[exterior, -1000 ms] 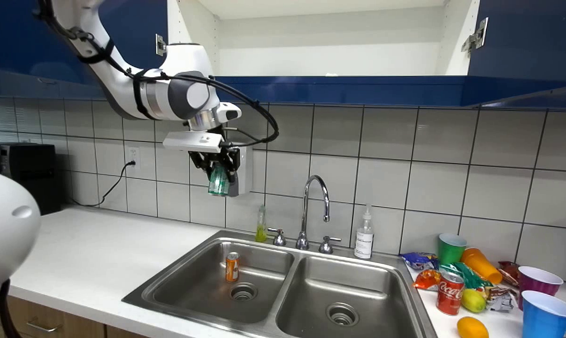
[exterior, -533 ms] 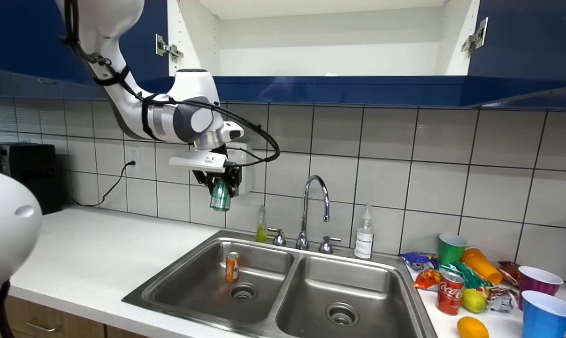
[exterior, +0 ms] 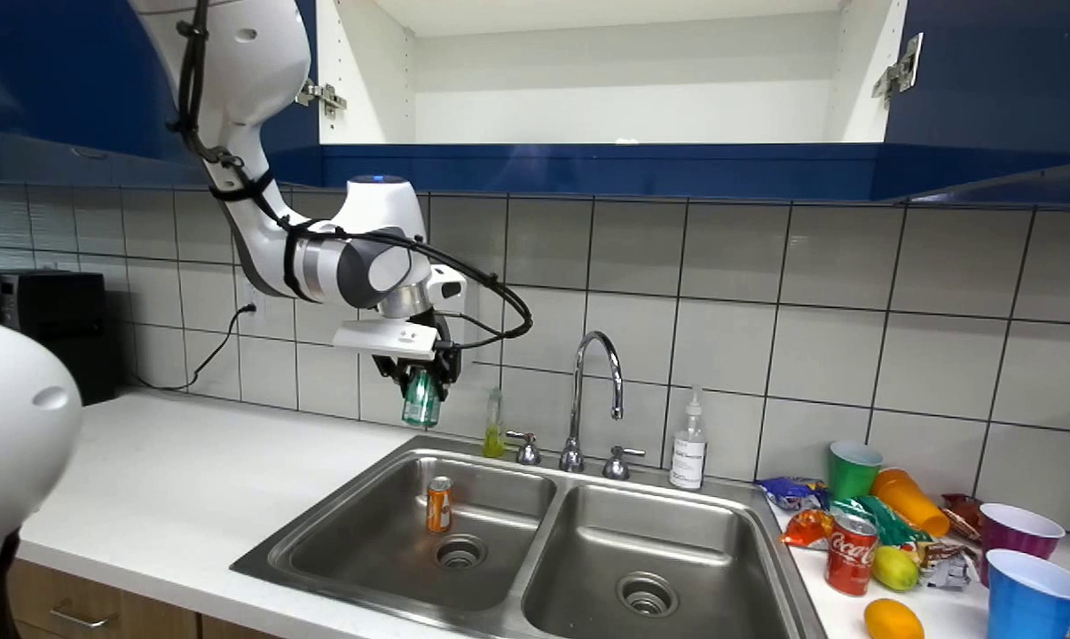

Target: Remove the can from the cabinet

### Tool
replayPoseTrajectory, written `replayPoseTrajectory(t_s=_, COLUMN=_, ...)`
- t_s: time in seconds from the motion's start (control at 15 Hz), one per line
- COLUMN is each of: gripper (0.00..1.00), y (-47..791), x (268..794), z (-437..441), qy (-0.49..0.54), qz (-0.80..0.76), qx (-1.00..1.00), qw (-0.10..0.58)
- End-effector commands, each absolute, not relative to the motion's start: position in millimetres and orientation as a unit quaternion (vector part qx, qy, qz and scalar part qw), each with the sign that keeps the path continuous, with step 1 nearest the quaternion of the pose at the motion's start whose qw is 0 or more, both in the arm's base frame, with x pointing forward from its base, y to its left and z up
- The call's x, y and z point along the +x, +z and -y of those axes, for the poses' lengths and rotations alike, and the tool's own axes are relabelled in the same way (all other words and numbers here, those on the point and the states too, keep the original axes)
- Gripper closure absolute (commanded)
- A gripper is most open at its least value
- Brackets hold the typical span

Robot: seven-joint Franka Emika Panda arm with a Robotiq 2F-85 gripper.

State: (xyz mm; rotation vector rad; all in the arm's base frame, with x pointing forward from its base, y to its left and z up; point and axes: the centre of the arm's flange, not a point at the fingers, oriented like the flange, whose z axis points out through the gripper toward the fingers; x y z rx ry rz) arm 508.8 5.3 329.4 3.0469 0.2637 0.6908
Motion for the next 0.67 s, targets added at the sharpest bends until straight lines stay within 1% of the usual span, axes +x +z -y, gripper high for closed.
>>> replayPoseTrajectory(t_s=0.0, gripper=0.62, y=320, x=525, z=-3, qy=0.228, qz=-0.1, qx=0.969, qw=0.0)
replayPoseTrajectory(t_s=0.4, gripper=0.62, y=298, x=529, z=-2, qy=0.22, qz=-0.105, qx=0.97, qw=-0.003)
replayPoseTrajectory(t_s=0.47, gripper=0.37, y=298, x=521, z=-8, qy=0.208, qz=-0.095, qx=0.973, qw=0.0)
replayPoseTrajectory(t_s=0.6, gripper=0.37, y=294, x=522, z=-8, qy=0.206, qz=-0.096, qx=0.974, qw=0.0)
